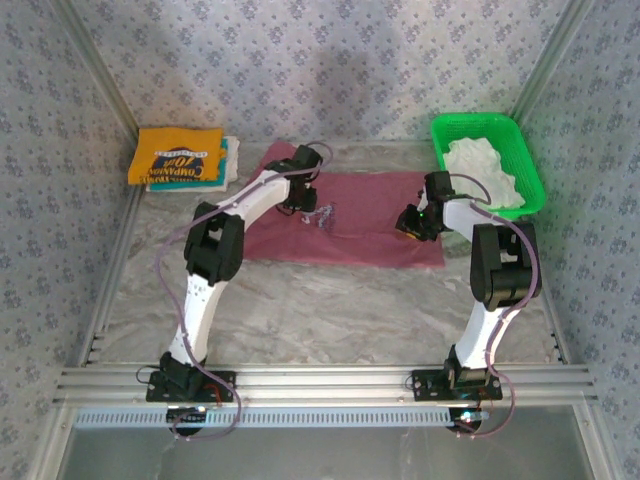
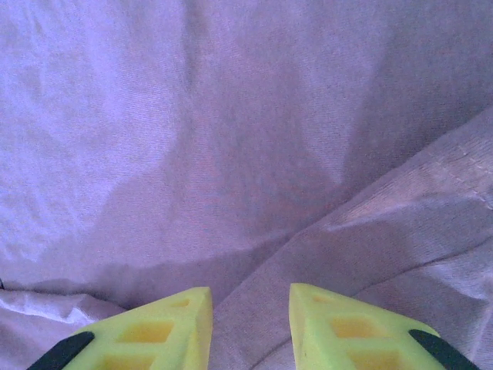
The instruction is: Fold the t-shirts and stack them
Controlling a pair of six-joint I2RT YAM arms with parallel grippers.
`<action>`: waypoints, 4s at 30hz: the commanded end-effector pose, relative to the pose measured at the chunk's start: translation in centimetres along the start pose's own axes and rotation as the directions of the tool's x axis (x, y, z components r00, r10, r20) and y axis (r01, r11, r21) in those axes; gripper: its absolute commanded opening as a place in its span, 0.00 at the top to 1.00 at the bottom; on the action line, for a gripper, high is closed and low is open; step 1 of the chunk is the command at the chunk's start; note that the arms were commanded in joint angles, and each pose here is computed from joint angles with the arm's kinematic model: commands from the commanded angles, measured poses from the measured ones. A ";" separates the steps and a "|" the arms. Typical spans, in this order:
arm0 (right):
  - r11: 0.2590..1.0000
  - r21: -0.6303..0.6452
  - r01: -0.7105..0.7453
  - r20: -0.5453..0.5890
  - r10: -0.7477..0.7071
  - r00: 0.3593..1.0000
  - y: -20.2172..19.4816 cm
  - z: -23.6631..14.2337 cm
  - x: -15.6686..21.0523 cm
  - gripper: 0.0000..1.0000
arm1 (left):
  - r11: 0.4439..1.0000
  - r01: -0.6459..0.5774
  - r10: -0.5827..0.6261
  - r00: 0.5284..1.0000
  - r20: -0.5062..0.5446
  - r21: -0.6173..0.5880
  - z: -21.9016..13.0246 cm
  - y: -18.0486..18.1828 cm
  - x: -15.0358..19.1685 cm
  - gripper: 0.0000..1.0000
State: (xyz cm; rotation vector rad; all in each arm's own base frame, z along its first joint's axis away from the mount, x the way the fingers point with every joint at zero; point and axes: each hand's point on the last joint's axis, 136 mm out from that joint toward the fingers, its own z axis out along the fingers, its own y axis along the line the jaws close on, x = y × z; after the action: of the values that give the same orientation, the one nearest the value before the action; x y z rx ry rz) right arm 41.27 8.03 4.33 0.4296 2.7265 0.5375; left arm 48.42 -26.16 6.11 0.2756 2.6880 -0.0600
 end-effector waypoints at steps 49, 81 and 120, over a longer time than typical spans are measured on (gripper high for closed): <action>0.994 0.107 -0.037 0.118 0.024 0.993 -3.8 -8.0 5.7 0.60 | 0.799 0.596 -0.600 0.799 0.045 0.078 -11.2 16.4 19.5 0.67; 0.829 0.029 0.558 0.127 -0.557 0.821 8.2 -5.1 -0.3 0.55 | 0.760 0.650 -0.648 0.758 -0.073 0.013 -4.4 16.6 22.8 0.67; -0.012 -0.070 0.997 -0.254 -0.967 -0.029 8.5 3.0 9.0 0.44 | 0.770 0.638 -0.636 0.769 -0.066 0.006 -4.5 17.1 23.2 0.67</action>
State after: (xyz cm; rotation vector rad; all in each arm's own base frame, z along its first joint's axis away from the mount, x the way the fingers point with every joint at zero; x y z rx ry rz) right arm 35.81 19.81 2.93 -1.6715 2.3725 -0.0306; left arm 31.26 -5.07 2.11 -0.6372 2.6171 -0.3271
